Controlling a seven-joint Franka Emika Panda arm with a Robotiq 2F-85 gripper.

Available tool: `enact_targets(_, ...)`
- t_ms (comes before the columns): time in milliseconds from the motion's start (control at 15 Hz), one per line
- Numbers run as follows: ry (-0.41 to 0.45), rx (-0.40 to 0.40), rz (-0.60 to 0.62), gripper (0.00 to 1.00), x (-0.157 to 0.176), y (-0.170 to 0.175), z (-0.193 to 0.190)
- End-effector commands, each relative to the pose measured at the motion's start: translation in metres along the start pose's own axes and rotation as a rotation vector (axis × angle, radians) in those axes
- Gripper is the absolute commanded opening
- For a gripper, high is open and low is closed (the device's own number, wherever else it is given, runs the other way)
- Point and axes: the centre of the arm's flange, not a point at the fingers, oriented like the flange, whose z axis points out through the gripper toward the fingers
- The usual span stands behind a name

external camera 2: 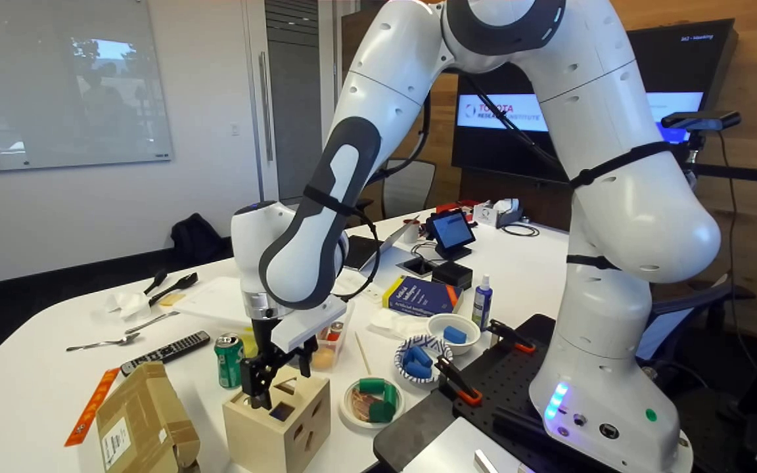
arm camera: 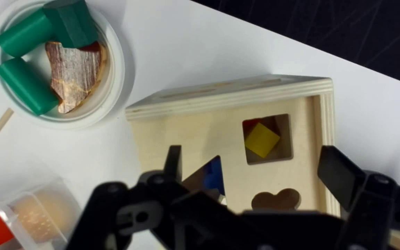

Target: Put the yellow block in the wooden box

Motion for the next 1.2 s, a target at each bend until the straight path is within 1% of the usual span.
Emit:
enact_targets(0,0.012,0.018,0.059,1.00,-0.006,0.010,-0.011)
enact_targets(467,0.046,-0.012,0.108,1.00,0.010,0.014,0.002)
enact_targets(1133,0.147,-0.053,0.187,1.00,0.029,0.012,0.022)
